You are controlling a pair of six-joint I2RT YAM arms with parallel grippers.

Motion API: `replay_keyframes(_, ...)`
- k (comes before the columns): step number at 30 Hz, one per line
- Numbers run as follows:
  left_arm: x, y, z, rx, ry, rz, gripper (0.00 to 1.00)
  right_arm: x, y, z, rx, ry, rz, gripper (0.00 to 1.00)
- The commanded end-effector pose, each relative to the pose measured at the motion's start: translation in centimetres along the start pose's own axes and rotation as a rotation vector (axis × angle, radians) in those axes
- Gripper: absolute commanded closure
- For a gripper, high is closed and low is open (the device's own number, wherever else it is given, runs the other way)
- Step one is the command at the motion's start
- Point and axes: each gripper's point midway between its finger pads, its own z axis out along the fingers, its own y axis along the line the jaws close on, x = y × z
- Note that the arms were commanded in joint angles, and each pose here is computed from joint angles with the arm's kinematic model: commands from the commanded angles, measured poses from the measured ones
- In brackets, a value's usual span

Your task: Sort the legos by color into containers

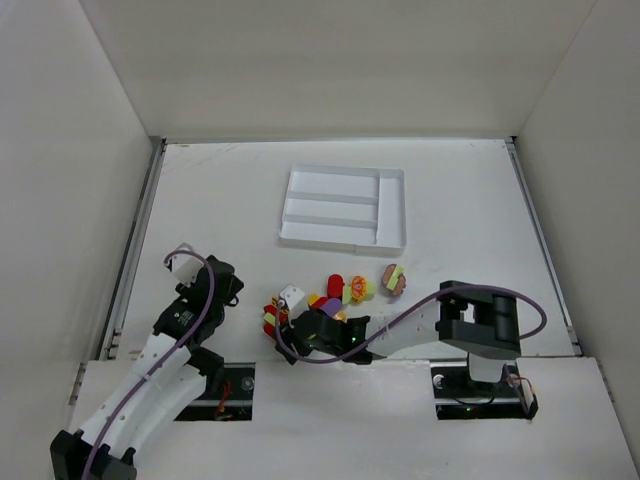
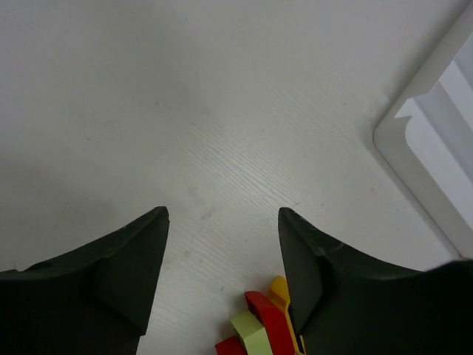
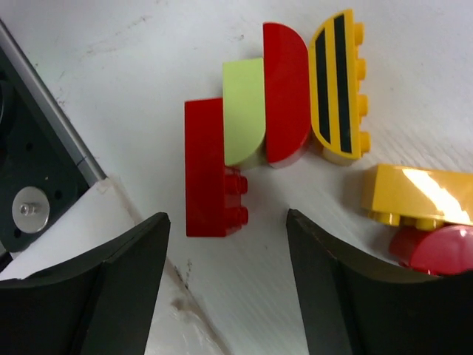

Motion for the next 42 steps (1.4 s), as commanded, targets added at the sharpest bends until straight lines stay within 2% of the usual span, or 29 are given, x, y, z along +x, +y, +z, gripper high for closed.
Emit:
replay_keyframes(1, 1.2, -0.2, 0.4, 0.018, 0.04, -0.018, 0.47, -1.7, 1.7, 1.0, -0.039, -0.053, -0.003, 0.32)
replay_keyframes(5, 1.7, -0.2, 0.3, 0.03, 0.06, -0.028, 0.5, -2.1, 1.5, 1.3, -0.026, -0.066, 0.003, 0.49)
replay_keyframes(8, 1.9, -0.4, 0.2, 0.045, 0.075, -0.035, 0.44, -2.6, 1.7, 1.1, -0.027, -0.075, -0.001, 0.62)
replay_keyframes(11, 2.0, -1.4, -0.4, 0.089, 0.105, -0.046, 0.4, -3.4, 1.8, 0.7, -0.028, -0.092, 0.001, 0.68)
replay_keyframes(19, -0.3, -6.2, -3.7, 0.316, 0.109, -0.131, 0.27, -7.7, 2.2, -2.8, -0.039, -0.171, -0.018, 0.67)
replay_keyframes(25, -1.4, -10.2, -6.8, 0.551, 0.134, -0.246, 0.27, -10.9, 0.6, -4.8, -0.014, -0.184, 0.02, 0.67)
replay_keyframes(28, -2.3, -11.5, -8.0, 0.662, 0.09, -0.291, 0.28, -11.9, 0.1, -5.3, -0.032, -0.195, 0.069, 0.67)
replay_keyframes(39, 0.4, -13.4, -7.8, 0.724, 0.149, -0.219, 0.28, -16.2, -2.3, -7.0, -0.049, -0.281, 0.184, 0.67)
replay_keyframes(42, 1.1, -14.3, -7.9, 0.752, 0.16, -0.195, 0.25, -16.6, -2.2, -6.9, -0.066, -0.279, 0.205, 0.67)
